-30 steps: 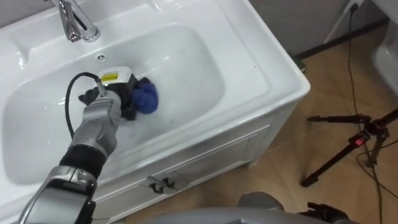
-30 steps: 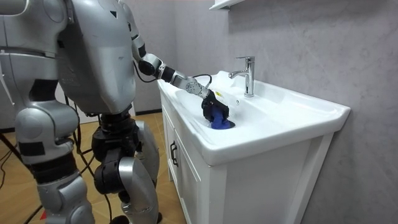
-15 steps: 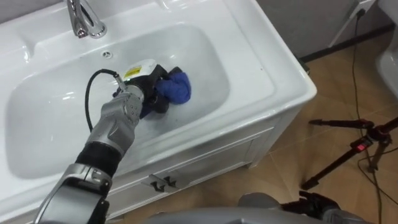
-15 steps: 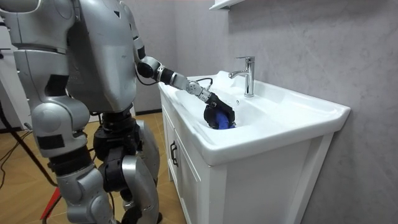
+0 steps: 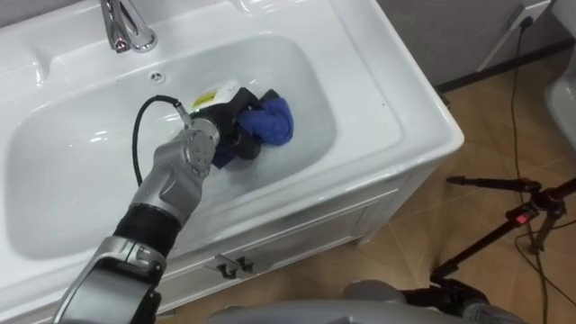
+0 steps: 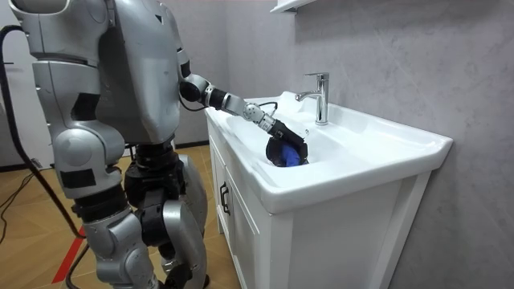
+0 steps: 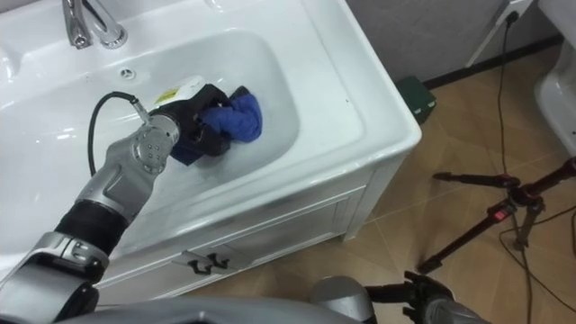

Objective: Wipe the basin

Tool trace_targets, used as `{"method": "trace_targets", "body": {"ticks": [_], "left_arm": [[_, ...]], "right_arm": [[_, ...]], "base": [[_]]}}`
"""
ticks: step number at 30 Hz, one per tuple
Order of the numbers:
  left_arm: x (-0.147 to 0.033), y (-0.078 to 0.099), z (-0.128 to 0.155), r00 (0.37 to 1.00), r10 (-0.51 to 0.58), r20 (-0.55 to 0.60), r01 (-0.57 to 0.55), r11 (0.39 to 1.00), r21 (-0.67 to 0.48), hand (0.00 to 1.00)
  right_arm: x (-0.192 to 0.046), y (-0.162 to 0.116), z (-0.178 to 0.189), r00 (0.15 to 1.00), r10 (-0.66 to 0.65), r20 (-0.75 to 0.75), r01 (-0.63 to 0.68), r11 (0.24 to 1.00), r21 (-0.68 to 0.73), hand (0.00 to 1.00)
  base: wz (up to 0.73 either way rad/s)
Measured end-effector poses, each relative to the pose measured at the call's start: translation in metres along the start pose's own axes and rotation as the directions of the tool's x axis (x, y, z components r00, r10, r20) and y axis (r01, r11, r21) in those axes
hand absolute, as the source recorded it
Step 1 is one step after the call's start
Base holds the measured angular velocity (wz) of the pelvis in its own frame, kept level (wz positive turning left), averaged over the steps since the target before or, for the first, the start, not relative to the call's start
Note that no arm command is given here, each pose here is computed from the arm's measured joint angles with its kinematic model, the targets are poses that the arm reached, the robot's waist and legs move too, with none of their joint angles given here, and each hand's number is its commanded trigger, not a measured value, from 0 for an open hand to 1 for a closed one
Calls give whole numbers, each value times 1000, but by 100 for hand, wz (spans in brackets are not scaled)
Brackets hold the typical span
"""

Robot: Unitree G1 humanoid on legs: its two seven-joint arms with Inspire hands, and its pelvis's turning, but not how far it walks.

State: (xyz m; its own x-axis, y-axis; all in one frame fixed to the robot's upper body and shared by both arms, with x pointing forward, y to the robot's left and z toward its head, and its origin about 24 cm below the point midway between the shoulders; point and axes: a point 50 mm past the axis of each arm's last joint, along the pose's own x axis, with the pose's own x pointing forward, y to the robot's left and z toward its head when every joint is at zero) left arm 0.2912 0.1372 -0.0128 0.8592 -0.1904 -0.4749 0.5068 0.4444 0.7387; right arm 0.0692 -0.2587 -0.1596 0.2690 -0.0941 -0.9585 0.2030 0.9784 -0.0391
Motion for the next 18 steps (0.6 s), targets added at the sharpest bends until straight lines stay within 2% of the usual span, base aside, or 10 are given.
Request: {"method": "trace_targets", "body": {"ticks": [6,11,17,18], "left_arm": [[0,-2,9,999,-19,44,23,996,-89,100],[-3,-4,11,998,-12,58,17,996,-85,100],[-12,-22,-3,998,-31,56,36,995,-94,100],[-13,-30,-10,998,-40,44,44,993,-107,100]], "right_arm": [[0,2,1,1000,13,12,-14,1000,28,0],[1,4,1,999,28,20,-30,997,67,0],[-1,2,-4,999,44,23,-45,996,73,0],[-1,2,-6,999,43,17,-44,996,73,0]], "base": [[9],[-1],[-10],[3]]}}
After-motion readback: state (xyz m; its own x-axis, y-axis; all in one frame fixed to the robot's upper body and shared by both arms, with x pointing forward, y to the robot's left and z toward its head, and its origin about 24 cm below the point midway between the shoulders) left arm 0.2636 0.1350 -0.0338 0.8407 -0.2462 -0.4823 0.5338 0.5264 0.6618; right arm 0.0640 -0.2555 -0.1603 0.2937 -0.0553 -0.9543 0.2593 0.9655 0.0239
